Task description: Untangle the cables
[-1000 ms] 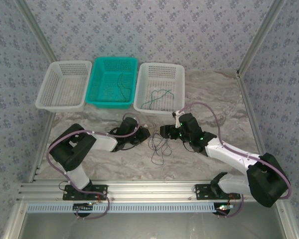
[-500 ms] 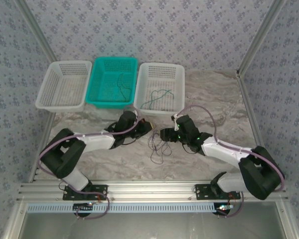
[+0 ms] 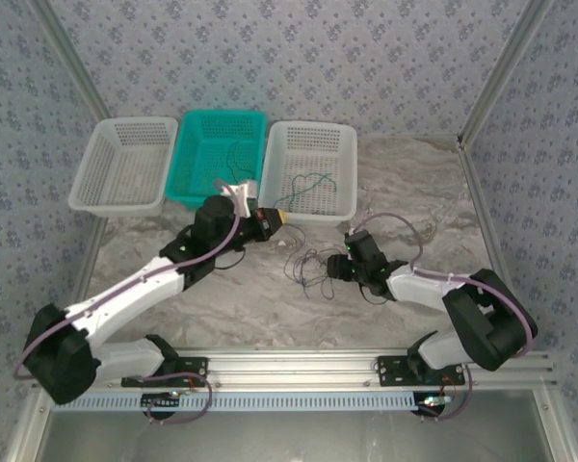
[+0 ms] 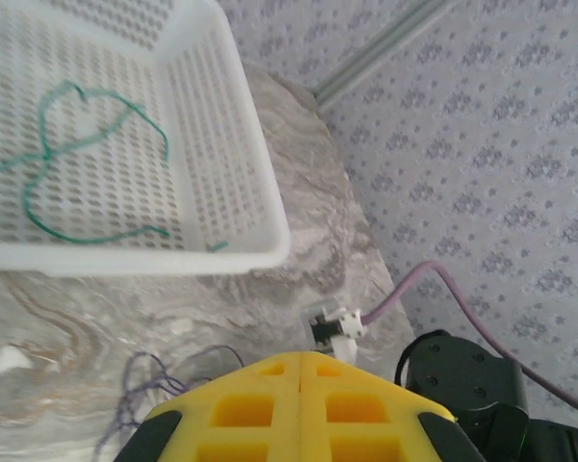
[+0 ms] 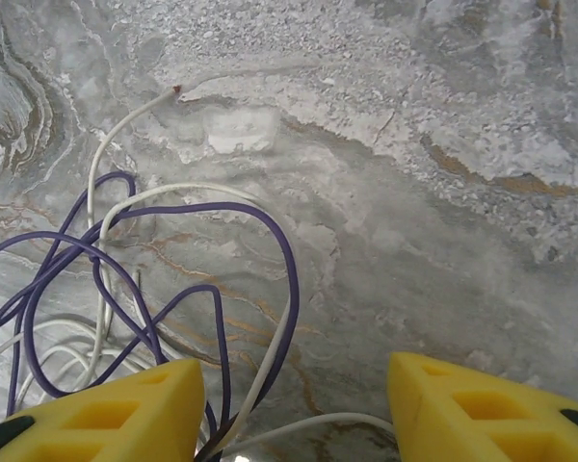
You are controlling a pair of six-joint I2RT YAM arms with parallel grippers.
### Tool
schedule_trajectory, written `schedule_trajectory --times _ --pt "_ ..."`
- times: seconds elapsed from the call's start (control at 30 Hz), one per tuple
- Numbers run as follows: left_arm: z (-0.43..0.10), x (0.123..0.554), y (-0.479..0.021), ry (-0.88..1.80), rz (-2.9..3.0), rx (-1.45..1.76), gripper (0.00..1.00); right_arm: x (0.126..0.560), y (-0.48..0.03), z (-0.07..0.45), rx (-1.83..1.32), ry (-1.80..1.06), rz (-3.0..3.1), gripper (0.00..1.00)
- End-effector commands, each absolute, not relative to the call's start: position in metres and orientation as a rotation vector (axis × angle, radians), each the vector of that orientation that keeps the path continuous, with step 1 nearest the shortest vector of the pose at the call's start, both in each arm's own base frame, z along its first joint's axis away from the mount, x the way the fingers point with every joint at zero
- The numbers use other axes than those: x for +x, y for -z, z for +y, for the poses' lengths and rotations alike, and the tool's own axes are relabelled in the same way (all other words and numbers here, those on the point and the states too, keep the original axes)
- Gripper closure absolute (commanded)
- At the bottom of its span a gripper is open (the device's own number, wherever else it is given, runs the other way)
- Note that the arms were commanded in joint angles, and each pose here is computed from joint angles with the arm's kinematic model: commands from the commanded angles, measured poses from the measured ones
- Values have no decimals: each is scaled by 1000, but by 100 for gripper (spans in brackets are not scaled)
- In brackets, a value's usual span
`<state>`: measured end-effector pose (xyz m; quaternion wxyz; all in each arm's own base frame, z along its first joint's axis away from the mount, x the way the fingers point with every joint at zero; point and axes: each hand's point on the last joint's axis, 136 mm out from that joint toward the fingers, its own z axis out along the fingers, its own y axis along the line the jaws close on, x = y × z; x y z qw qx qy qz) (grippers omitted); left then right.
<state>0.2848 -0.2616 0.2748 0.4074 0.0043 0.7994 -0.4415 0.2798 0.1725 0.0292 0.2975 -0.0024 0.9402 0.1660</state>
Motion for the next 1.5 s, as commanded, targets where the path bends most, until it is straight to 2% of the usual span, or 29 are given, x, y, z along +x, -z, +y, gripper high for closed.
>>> schedule_trajectory --times 0.0,0.07,0.13,0.27,0.47,0.6,0.73,0.83,0.93,0.97,1.07,1.2,1.33,1.4,1.47 --pt "-224 287 -304 956 1949 14 100 281 -37 162 79 -430 2464 45" --pt "-201 286 -312 884 1931 -30 100 282 -48 161 98 -452 2437 43" --pt "-186 284 -314 844 1929 -65 100 284 -67 170 57 -516 2390 37" --pt "-189 280 -310 881 1938 -45 100 281 -119 199 -139 -623 2223 26" --pt "-198 277 -310 940 1921 -12 100 265 -169 231 -495 -666 1960 20" --pt "-193 277 -323 892 1904 13 100 249 -163 254 -757 -582 1827 11" --pt "-186 276 -337 843 1892 24 100 248 -142 269 -881 -548 1868 13" --pt "-176 275 -340 796 1894 -3 100 261 -122 265 -828 -485 1935 17" --pt "-149 274 -332 679 1918 -113 100 267 -110 260 -795 -441 1974 29" --pt "-134 273 -327 611 1926 -177 100 271 -106 255 -759 -414 1993 35" --pt "-93 269 -308 469 1943 -320 100 276 -104 243 -697 -384 2010 63" --pt "-80 267 -274 515 1975 -400 100 265 -117 252 -757 -479 1971 100" --pt "-97 269 -237 602 2052 -359 100 260 -143 258 -773 -534 1900 100" --pt "-107 267 -224 655 2067 -320 91 260 -160 259 -768 -547 1862 100" --pt "-111 265 -218 678 2065 -296 76 259 -175 261 -773 -565 1820 100"
